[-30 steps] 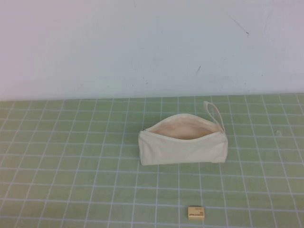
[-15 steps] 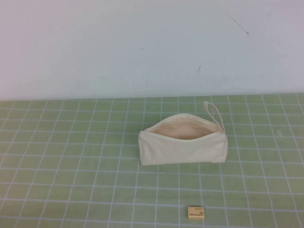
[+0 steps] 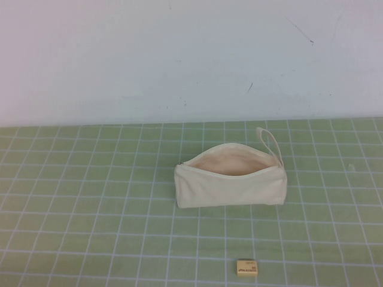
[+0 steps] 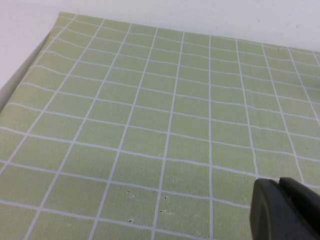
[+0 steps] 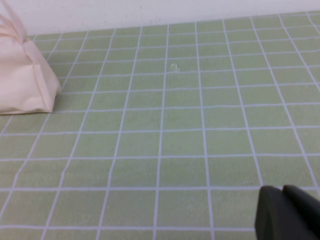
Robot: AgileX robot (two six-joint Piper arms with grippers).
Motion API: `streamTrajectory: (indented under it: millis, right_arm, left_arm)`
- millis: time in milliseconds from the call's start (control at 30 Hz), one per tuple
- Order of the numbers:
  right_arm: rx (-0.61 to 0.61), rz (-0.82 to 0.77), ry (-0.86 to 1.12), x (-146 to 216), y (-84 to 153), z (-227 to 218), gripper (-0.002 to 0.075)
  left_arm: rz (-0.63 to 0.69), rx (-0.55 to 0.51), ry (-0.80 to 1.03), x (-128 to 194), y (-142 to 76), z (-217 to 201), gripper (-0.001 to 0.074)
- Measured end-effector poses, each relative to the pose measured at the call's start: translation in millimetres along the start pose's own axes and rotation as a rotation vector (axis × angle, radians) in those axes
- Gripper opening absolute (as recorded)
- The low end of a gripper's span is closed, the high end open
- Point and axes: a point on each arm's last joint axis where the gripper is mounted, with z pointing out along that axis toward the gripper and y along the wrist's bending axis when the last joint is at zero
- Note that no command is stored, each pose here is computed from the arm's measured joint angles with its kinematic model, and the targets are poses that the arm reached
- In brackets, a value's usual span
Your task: Put eraser into pencil case
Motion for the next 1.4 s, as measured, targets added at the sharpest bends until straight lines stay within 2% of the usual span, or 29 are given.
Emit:
streamTrajectory:
  millis: [900,1000,1100,1167,1267,1400]
  right_arm:
    - [-0.005,0.022,0.001,0,0,0,-0.0001]
    - [-0.075,0.275,0.008,0,7,0,-0.0001]
    - [-0.205,0.732,0.047,-3,18,-2,-0.0001]
    - [-0.265,0.913,0.064,-5,23,-3,-0.0001]
    - [-0.295,0.99,0.061,-8,25,-4,-0.0001]
    - [-0.304,0.928,0.032,-9,25,-4,-0.0001]
  left_arm:
    - [0.0,0.0,0.0,0,0,0,-0.0003]
    - [0.0,0.0,0.0,0,0,0,-0.0003]
    - [0.0,0.0,0.0,0,0,0,-0.0003]
    - [0.0,0.0,0.0,0,0,0,-0.0003]
    - [0.0,0.0,0.0,0,0,0,-0.0003]
    - [0.0,0.0,0.0,0,0,0,-0.0003]
